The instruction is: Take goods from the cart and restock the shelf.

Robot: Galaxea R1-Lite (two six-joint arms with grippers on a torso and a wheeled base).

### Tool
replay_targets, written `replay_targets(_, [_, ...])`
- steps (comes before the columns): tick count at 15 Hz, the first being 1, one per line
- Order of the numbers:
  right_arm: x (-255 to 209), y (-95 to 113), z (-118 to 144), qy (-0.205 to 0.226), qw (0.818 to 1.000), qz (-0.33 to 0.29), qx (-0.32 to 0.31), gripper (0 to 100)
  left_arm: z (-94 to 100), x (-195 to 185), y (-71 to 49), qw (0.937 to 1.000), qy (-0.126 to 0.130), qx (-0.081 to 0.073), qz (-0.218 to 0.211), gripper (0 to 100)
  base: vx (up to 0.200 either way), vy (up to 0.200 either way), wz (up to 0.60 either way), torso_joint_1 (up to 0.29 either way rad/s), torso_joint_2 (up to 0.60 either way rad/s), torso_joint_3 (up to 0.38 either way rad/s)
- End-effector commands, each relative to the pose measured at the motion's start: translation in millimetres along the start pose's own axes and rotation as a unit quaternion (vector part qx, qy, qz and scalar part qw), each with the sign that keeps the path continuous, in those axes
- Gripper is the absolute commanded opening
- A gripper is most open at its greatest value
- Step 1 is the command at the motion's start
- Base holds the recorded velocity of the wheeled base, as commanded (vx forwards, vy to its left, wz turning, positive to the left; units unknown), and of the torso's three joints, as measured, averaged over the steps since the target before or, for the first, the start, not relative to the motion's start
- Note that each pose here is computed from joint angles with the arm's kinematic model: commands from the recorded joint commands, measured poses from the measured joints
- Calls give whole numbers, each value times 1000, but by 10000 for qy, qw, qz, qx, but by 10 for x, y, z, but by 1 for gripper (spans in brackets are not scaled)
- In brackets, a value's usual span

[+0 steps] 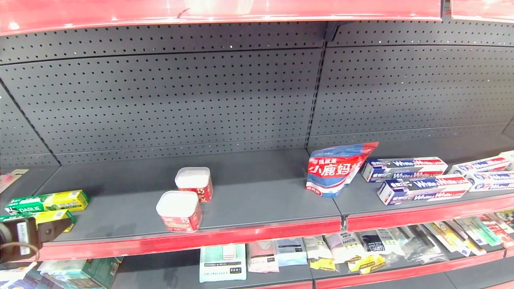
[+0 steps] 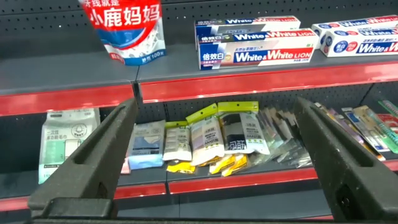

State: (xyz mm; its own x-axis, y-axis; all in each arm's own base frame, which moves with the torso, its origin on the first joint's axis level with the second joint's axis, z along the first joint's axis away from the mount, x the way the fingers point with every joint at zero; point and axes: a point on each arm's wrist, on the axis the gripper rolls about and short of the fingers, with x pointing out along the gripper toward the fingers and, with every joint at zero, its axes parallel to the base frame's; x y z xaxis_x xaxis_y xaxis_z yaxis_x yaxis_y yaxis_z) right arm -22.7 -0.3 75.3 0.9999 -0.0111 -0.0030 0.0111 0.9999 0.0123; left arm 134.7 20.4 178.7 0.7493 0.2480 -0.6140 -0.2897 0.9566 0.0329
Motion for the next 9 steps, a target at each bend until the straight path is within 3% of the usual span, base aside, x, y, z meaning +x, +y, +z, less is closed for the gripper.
replay_targets(1, [1, 0, 1, 8, 10000, 2, 0, 100, 119, 601, -49, 9937, 1109, 134, 94, 100, 0, 0, 0, 0, 0, 0])
replay_targets(3, [1, 0, 1, 8, 10000, 2, 0, 100, 134, 775, -98, 9901, 1370, 288, 49, 100, 0, 0, 0, 0, 0, 0])
replay_targets(5, [0, 0, 0, 0, 10000, 2, 0, 100, 146, 943, -126, 9849, 1584, 691, -68, 100, 0, 0, 0, 0, 0, 0])
replay_targets(7, [1, 0, 1, 8, 10000, 2, 0, 100, 216, 1007, -164, 9842, 1554, 806, -257, 100, 0, 0, 0, 0, 0, 0])
replay_targets(9, [0, 0, 0, 0, 10000, 2, 0, 100, 239, 1102, -309, 9807, 1617, 992, -467, 100, 0, 0, 0, 0, 0, 0])
